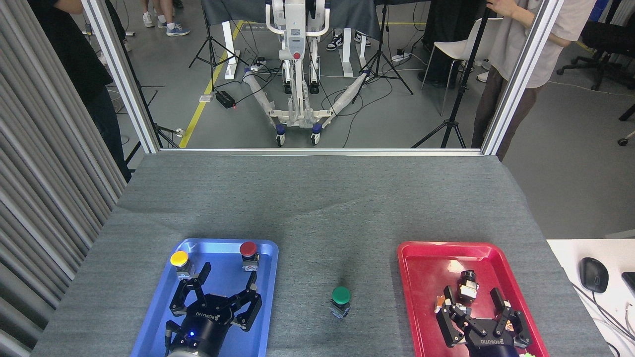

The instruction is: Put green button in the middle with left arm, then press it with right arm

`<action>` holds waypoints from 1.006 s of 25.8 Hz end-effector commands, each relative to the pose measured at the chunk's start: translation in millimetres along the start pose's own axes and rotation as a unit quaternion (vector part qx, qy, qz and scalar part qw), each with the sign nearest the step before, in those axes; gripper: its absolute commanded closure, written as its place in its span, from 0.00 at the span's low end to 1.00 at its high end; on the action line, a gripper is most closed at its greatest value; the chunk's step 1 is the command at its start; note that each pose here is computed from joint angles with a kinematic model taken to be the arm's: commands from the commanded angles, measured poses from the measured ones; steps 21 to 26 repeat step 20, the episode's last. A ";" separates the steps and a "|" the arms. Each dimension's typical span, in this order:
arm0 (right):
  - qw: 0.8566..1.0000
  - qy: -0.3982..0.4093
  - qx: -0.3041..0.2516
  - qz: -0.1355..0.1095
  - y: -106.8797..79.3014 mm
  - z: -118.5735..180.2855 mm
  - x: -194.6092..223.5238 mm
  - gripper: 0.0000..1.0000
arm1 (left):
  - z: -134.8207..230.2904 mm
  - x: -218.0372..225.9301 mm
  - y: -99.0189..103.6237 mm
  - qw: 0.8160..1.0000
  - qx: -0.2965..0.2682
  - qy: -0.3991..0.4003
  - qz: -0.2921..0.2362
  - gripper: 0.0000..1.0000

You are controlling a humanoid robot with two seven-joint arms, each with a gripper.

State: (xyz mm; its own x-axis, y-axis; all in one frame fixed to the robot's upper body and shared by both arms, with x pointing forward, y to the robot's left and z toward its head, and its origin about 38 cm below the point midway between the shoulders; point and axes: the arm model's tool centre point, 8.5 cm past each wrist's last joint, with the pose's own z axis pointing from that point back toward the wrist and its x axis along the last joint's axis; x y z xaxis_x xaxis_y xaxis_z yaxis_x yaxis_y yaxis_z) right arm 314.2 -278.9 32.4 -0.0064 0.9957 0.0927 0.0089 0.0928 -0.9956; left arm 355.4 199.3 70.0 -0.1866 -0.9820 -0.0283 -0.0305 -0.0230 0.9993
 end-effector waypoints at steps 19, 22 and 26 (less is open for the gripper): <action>1.000 0.027 0.008 0.010 1.8 2.7 -9.5 0.00 | 3.6 2.8 -5.4 1.000 -0.009 -0.015 0.018 0.00; 1.000 0.027 0.008 0.010 1.8 2.7 -9.5 0.00 | 3.5 1.3 -5.1 1.000 -0.009 -0.013 0.021 0.00; 1.000 0.027 0.008 0.010 1.8 2.7 -9.5 0.00 | 3.5 1.3 -5.1 1.000 -0.009 -0.013 0.021 0.00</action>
